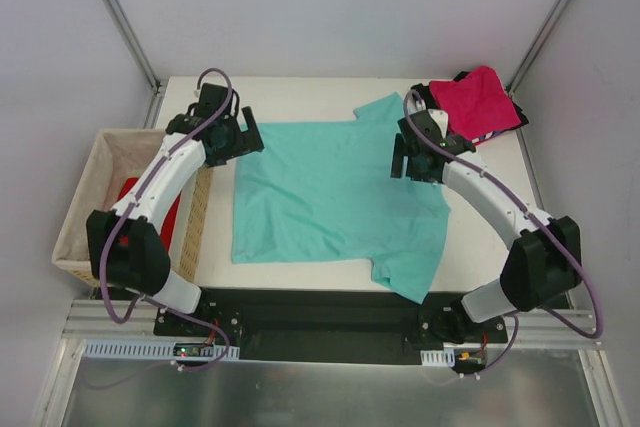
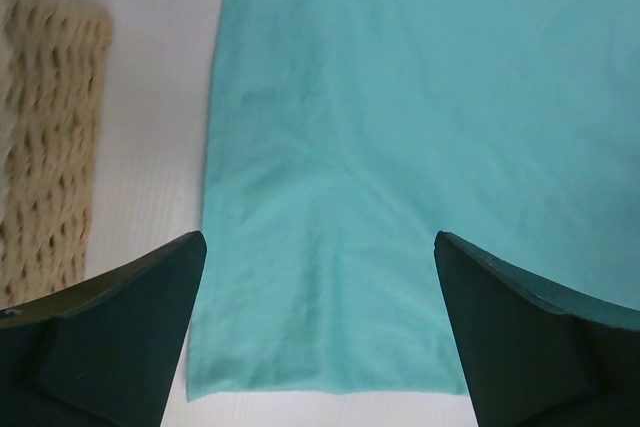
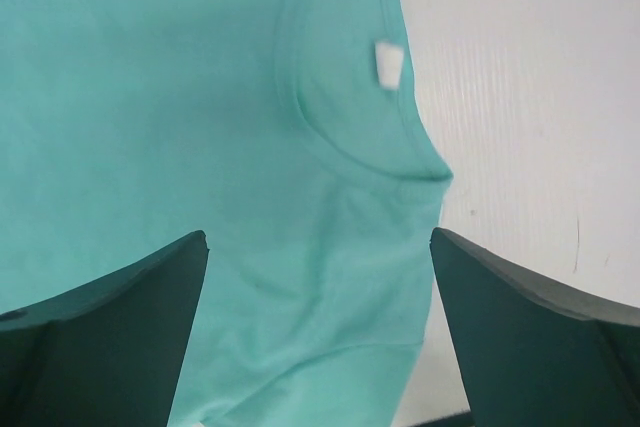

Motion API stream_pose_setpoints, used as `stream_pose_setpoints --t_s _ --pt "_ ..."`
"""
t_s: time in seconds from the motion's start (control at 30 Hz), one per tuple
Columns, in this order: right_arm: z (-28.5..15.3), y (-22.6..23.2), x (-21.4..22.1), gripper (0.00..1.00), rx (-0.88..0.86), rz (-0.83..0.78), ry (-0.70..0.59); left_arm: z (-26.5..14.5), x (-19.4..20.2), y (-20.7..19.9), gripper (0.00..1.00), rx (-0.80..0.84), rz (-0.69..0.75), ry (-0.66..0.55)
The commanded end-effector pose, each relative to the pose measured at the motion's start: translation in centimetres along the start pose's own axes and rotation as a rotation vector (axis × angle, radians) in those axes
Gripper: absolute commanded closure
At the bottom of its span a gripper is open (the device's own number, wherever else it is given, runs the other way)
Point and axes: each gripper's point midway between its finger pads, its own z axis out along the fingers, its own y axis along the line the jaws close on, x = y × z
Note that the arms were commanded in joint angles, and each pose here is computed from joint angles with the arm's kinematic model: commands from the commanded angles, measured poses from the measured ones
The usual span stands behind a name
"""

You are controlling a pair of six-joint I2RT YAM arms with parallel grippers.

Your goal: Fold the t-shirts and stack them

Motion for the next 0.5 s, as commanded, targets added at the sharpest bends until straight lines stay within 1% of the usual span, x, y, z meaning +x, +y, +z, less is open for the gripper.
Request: stream_pose_setpoints --t_s 0.0,0.03,0.1,0.13,0.17,0.2,0.23,0.3,0.33,0.37,0.4,0.47 --pt "0.9 1.0 -4.6 0.02 -0.022 -0.021 -0.041 1.6 -1.8 -3.4 0.01 0.063 0.062 0.028" --pt "1.4 1.6 -5.7 0.02 -0.032 -0.028 -0.046 3.1 -1.4 -3.6 0.01 0.048 0.070 0.061" --pt "2.3 2.2 -7.3 0.02 -0.063 -0.007 -0.056 4.1 -2.2 -4.3 0.01 0.043 0.071 0.060" --pt "3.5 2.6 -7.3 0.02 -0.059 -0.008 -0.029 5.5 -1.7 -4.3 0.01 0.023 0.074 0.087" --pt "3.5 3.3 -8.8 0.02 -0.093 0.006 -0.044 6.1 -1.9 -4.4 0.01 0.014 0.073 0.089" --pt "4.1 3.2 -9.4 0.02 -0.099 0.018 -0.038 6.5 -2.3 -4.7 0.01 0.010 0.067 0.085" --pt "4.7 3.6 -9.7 0.03 -0.106 0.022 -0.026 7.9 -1.7 -4.4 0.01 -0.012 0.061 0.111" --pt "6.2 4.4 -10.6 0.02 -0.122 0.018 -0.003 8.9 -2.1 -4.6 0.01 -0.025 0.054 0.111" --pt "6.6 4.7 -10.8 0.02 -0.126 0.012 0.003 10.0 -1.7 -4.5 0.01 -0.040 0.049 0.131" --pt "7.8 5.1 -10.3 0.02 -0.126 -0.005 0.031 10.4 -1.7 -4.6 0.01 -0.042 0.047 0.136" --pt "7.9 5.5 -11.1 0.02 -0.141 0.000 0.022 10.8 -2.1 -4.9 0.01 -0.038 0.045 0.133" --pt "9.2 6.4 -10.8 0.02 -0.175 -0.003 0.056 12.2 -1.5 -4.7 0.01 -0.053 0.041 0.164"
